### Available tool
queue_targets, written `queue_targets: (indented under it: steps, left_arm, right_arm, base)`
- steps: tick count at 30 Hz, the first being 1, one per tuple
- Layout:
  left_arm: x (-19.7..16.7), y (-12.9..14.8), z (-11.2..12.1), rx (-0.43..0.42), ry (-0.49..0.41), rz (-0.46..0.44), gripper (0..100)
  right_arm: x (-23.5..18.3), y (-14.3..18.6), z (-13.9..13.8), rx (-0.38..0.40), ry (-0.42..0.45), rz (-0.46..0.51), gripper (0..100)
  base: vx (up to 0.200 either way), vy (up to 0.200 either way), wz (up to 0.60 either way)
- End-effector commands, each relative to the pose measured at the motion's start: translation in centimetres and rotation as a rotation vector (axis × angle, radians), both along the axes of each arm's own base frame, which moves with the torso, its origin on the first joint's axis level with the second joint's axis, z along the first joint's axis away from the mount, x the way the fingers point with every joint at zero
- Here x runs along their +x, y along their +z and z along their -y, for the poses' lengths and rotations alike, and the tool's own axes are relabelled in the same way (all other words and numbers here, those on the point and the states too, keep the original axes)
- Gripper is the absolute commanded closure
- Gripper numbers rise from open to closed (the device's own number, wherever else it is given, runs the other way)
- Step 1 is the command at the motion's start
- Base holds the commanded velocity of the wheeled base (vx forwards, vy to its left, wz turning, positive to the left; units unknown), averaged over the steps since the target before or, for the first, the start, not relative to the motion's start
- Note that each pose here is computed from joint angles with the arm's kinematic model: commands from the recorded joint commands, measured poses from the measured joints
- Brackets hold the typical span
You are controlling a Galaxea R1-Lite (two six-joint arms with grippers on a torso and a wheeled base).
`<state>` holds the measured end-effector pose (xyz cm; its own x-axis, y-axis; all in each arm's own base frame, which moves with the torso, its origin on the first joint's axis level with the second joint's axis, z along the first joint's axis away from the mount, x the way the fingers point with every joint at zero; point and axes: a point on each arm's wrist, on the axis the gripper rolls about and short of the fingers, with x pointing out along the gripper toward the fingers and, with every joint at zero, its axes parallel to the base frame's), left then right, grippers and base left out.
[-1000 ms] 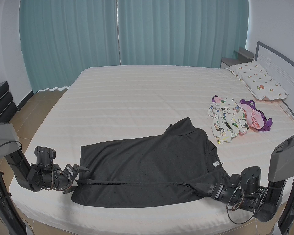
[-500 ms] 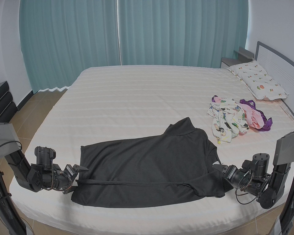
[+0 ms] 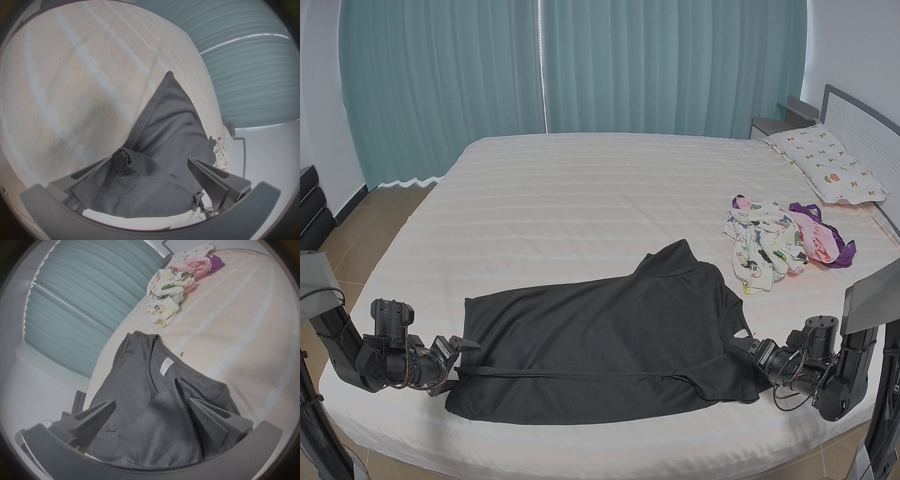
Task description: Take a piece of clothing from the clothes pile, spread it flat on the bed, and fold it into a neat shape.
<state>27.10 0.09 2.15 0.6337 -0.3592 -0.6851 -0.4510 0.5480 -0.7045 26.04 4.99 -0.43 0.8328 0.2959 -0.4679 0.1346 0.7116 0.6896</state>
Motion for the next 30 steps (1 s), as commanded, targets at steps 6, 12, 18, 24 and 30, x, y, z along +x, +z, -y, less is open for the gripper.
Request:
queue_targets:
  steps: [6, 12, 18, 24, 30]
  left_arm:
    - [0.0, 0.0, 0.0, 0.0, 0.0, -0.002, 0]
    - [0.0, 0.0, 0.0, 0.0, 0.0, -0.002, 0]
    - [0.0, 0.0, 0.0, 0.0, 0.0, -0.002, 0]
    - [0.0, -0.1, 0.0, 0.0, 0.0, -0.003, 0]
    - [0.0, -0.1, 0.0, 0.0, 0.002, -0.003, 0]
  right_arm:
    - [0.5, -1.1, 0.0, -0.004, -0.003, -0.018, 0]
    - [0.6, -1.2, 0.0, -0.003, -0.008, -0.018, 100]
    - [0.8, -0.5, 1.1, 0.0, -0.047, 0.006, 100]
    - [1.1, -0.2, 1.6, 0.012, -0.062, 0.022, 100]
    - [1.2, -0.2, 1.6, 0.015, -0.058, 0.026, 100]
  base:
    - [0.0, 0.0, 0.0]
    - [0.0, 0.0, 0.0]
    - [0.0, 0.0, 0.0]
    - [0.0, 0.0, 0.0]
    - [0.0, 0.0, 0.0]
